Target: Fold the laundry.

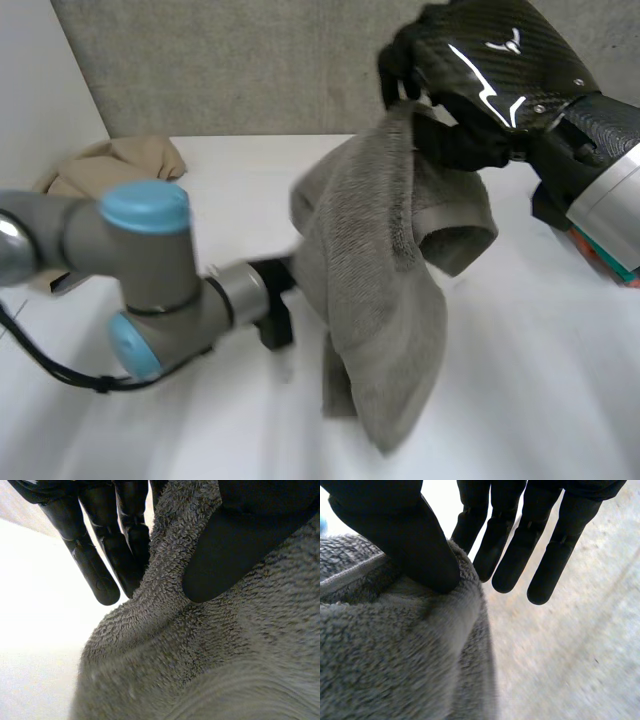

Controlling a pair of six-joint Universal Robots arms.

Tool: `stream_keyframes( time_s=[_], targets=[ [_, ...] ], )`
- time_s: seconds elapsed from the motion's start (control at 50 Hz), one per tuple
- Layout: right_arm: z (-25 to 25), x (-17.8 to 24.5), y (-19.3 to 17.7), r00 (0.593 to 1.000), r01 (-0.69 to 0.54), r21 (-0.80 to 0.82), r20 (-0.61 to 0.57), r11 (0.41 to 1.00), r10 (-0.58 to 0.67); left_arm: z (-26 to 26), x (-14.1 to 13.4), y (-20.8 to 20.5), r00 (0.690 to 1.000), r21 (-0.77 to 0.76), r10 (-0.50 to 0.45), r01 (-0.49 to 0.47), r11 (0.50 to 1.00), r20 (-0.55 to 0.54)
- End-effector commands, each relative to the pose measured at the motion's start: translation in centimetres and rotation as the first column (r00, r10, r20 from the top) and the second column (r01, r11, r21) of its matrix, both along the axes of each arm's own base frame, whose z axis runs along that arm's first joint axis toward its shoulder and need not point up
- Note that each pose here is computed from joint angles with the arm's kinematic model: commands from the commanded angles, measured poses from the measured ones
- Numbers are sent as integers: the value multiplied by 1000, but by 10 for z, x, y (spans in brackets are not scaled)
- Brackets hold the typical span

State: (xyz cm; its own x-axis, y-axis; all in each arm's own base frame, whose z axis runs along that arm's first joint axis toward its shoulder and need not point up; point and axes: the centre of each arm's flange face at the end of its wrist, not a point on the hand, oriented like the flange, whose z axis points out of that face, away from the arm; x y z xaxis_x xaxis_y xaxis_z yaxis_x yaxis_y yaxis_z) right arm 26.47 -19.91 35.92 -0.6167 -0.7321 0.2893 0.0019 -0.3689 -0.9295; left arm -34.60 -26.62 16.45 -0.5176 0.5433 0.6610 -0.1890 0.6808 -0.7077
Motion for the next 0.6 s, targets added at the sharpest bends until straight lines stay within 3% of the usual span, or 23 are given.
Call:
stream_keyframes(
  time_s=[0.02,0.12,0.2,0.28,0.3,0.36,0.42,0.5,0.6],
  targets=[
    [-24,-32,-33,980,148,10,-139,989,-145,60,61,-49,969,-249,247,-234,940,23],
    [-55,-35,-35,949,157,83,-289,984,-127,84,65,-48,966,-383,254,-216,898,49],
    [-92,-34,-21,896,144,176,-441,974,-53,103,66,-43,966,-457,253,-205,865,46],
    [-134,-24,6,799,73,288,-590,955,116,111,66,-39,967,-491,250,-194,849,51],
    [-146,-19,14,753,42,307,-635,951,172,110,66,-39,967,-495,250,-191,847,54],
    [-153,-14,18,706,40,298,-683,954,184,107,60,-33,970,-513,231,-158,843,80],
    [-144,-12,5,736,77,241,-669,967,108,106,55,-28,970,-545,217,-123,829,111],
    [-101,-7,-36,861,214,151,-497,965,-113,106,53,-24,966,-581,211,-89,809,146],
    [-61,-4,-54,913,250,159,-366,955,-178,108,46,-10,965,-598,182,-34,801,188]
  ],
)
